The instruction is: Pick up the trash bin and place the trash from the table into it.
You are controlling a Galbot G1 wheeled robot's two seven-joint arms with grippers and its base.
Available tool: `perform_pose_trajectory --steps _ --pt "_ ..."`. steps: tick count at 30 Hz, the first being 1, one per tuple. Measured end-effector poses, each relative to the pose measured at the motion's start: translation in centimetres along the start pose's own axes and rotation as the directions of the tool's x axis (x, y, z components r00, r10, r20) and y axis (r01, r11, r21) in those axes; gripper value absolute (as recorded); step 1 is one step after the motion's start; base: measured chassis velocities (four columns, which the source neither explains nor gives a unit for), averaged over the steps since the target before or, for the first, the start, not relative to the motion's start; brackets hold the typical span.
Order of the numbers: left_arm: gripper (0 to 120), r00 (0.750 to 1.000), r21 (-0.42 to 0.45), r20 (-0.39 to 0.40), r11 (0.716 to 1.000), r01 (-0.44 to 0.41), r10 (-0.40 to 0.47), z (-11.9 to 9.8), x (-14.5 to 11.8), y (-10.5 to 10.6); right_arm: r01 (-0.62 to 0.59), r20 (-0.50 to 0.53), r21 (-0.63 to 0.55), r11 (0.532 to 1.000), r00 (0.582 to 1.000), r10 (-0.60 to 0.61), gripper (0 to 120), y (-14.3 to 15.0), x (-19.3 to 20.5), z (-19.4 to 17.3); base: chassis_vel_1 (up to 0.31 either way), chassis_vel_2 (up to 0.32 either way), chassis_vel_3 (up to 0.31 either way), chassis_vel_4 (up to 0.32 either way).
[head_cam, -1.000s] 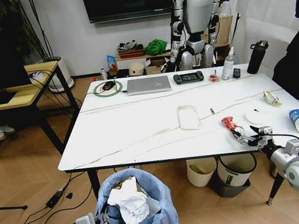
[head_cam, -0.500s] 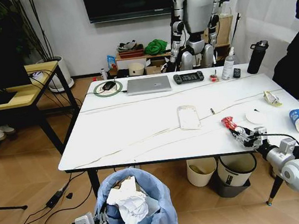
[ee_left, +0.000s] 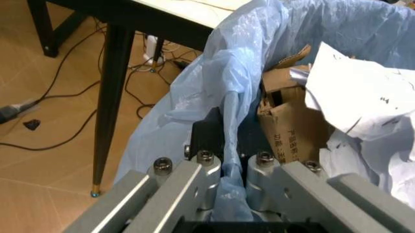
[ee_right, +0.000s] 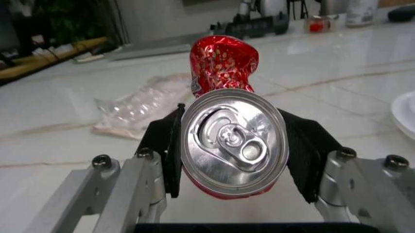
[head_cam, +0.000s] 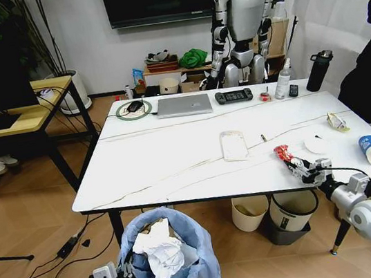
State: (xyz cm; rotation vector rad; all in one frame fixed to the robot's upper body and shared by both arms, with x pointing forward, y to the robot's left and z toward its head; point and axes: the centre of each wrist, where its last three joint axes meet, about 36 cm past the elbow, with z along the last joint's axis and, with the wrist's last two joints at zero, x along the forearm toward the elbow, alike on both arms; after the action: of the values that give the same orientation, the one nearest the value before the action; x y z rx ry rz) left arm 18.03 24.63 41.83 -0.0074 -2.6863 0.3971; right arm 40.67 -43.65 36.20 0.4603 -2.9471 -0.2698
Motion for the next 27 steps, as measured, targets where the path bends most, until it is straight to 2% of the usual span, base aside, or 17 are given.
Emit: perform_pose_trajectory --steps 7,9,11,12,16,18,19,20,24,25,27 --pt "0 1.000 0.006 -0.003 1.000 -0.003 0.003 -0.1 0.0 0.0 0.118 0.063 -0.023 0.993 0.991 -0.117 45 3.3 -0.3 -2.2 0.000 0.000 0.000 0.000" --pt "0 1.000 0.007 -0.005 1.000 -0.005 0.005 -0.1 0.0 0.0 0.214 0.085 -0.040 0.976 0.974 -0.210 45 5.7 0.0 -3.0 0.000 0.000 0.000 0.000" --pt "0 1.000 0.007 -0.005 1.000 -0.005 0.005 -0.1 0.0 0.0 0.214 0.085 -0.040 0.976 0.974 -0.210 45 5.7 0.0 -3.0 0.000 0.000 0.000 0.000" --pt "0 1.000 0.004 -0.005 1.000 -0.005 0.005 -0.2 0.0 0.1 0.304 0.092 -0.052 0.951 0.950 -0.299 45 8.1 0.4 -3.4 0.000 0.000 0.000 0.000" --pt "0 1.000 -0.001 -0.003 1.000 -0.003 0.003 -0.4 0.2 0.1 0.477 0.104 -0.075 0.876 0.877 -0.469 45 13.4 0.9 -3.6 0.000 0.000 0.000 0.000" --pt "0 1.000 0.001 -0.002 1.000 -0.004 0.004 -0.4 0.3 0.1 0.577 0.108 -0.097 0.811 0.816 -0.568 45 16.4 1.1 -3.2 0.000 0.000 0.000 0.000" --pt "0 1.000 0.001 -0.002 1.000 -0.004 0.004 -0.4 0.3 0.1 0.577 0.108 -0.097 0.811 0.816 -0.568 45 16.4 1.1 -3.2 0.000 0.000 0.000 0.000" --pt "0 1.000 0.001 -0.001 1.000 -0.005 0.005 -0.4 0.3 0.1 0.605 0.107 -0.104 0.790 0.796 -0.595 45 17.1 1.1 -3.0 0.000 0.000 0.000 0.000" --pt "0 1.000 0.005 -0.002 1.000 -0.010 0.010 -0.3 0.2 -0.1 0.750 0.084 -0.123 0.650 0.660 -0.746 45 20.7 0.9 -1.2 0.000 0.000 0.000 0.000" --pt "0 1.000 0.005 -0.002 1.000 -0.010 0.010 -0.3 0.2 -0.1 0.750 0.084 -0.123 0.650 0.660 -0.746 45 20.7 0.9 -1.2 0.000 0.000 0.000 0.000" --pt "0 1.000 0.007 -0.004 1.000 -0.011 0.011 -0.2 0.2 -0.2 0.789 0.075 -0.138 0.599 0.611 -0.788 45 22.1 1.1 -0.7 0.000 0.000 0.000 0.000"
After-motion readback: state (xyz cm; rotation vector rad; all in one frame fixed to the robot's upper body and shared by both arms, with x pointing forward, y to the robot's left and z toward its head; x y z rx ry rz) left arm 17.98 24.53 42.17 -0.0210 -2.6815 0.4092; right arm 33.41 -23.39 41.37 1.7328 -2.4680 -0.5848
